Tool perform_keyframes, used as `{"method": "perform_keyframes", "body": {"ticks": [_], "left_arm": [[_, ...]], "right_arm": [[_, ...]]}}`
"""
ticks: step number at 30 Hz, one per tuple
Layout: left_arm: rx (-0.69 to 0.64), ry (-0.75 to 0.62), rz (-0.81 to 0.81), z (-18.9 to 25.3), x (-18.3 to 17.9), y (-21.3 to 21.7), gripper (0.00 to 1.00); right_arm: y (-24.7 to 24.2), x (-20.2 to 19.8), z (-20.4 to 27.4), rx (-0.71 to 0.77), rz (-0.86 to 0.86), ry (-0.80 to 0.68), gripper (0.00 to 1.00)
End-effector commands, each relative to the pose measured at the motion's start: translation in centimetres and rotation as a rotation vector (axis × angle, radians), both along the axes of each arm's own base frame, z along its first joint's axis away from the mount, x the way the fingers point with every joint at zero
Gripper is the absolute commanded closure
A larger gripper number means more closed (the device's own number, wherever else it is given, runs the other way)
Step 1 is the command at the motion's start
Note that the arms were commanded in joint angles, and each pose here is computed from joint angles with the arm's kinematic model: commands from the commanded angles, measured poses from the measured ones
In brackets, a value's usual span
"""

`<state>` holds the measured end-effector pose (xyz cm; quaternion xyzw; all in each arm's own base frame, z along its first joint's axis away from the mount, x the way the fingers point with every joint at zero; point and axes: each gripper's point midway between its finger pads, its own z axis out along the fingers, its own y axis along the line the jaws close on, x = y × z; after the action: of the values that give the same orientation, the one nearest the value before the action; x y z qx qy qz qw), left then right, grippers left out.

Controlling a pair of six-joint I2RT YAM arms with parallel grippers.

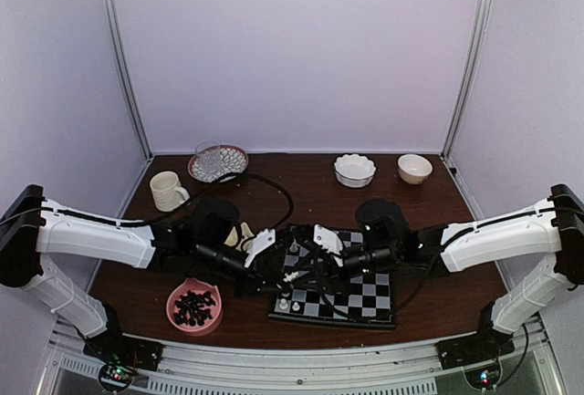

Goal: Set up the chess pieces on the board
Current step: Pass from the right arm to the left, then pass from the left arm to the right

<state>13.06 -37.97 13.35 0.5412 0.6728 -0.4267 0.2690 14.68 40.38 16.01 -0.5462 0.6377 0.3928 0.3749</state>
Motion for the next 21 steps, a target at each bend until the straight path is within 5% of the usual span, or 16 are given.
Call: {"method": "perform_keyframes", "body": {"ticks": [1, 12, 21], "left_arm": [[-0.042, -0.008, -0.023, 1.16, 0.13, -0.89, 0.95], [-0.037, 0.001, -0.027, 0.97, 0.10, -1.10, 0.95], [-0.036, 0.003, -0.028, 0.95, 0.03, -1.11, 0.94]], "right_arm": [[0.69, -0.28, 0.76, 0.025, 0.018, 0.014, 0.61], [1.06, -0.54, 0.81, 0.037, 0.034, 0.037, 0.66], [1.15, -0.58, 0.84, 0.041, 0.035, 0.043, 0.81]]}}
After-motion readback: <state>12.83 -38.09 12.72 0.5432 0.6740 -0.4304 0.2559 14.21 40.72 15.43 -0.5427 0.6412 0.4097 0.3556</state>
